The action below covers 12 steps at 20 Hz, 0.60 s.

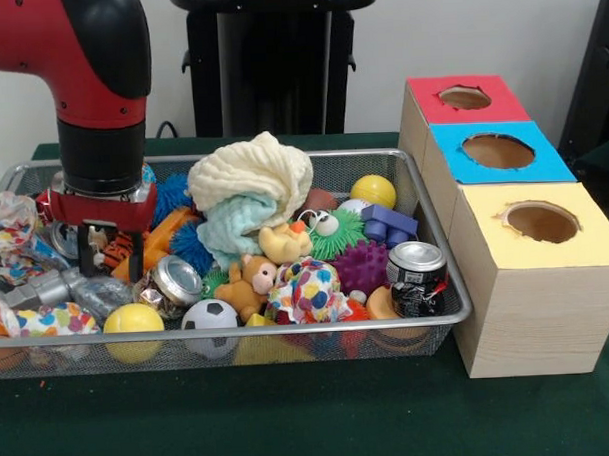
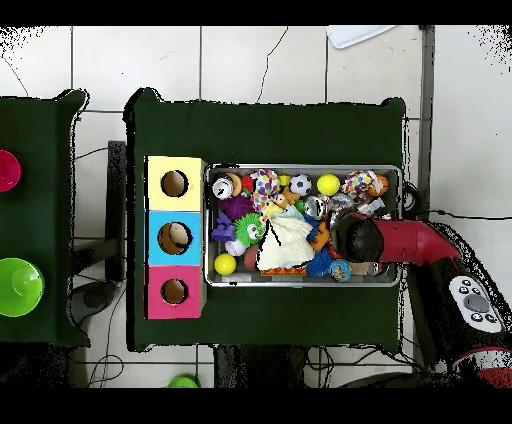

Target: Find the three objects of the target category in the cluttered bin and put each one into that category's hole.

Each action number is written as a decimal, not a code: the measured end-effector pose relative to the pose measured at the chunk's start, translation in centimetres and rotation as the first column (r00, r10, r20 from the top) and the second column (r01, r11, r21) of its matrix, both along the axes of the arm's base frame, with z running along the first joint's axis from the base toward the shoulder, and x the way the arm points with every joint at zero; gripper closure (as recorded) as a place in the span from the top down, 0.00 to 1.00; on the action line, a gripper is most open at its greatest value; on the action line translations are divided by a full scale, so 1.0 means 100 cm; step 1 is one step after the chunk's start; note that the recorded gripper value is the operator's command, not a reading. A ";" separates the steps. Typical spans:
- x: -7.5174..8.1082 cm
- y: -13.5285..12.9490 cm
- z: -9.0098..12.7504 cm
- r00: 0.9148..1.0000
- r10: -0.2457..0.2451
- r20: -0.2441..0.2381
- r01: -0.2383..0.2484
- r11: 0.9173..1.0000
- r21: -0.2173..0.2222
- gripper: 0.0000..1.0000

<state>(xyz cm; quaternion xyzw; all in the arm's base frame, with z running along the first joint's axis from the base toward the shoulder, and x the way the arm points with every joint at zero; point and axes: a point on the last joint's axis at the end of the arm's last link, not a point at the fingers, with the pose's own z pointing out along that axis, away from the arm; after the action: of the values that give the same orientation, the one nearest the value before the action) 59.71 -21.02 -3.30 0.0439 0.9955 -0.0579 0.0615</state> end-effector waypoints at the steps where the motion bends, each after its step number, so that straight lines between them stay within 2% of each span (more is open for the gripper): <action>1: -0.001 0.001 -0.004 1.000 -0.001 -0.003 0.001 1.000 0.004 1.00; 12: -0.001 0.001 -0.011 1.000 -0.002 0.016 0.001 1.000 0.011 1.00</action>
<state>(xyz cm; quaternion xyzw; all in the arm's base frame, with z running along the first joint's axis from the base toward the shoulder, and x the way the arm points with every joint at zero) 59.60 -20.88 -4.36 0.0454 0.9952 -0.0523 0.0692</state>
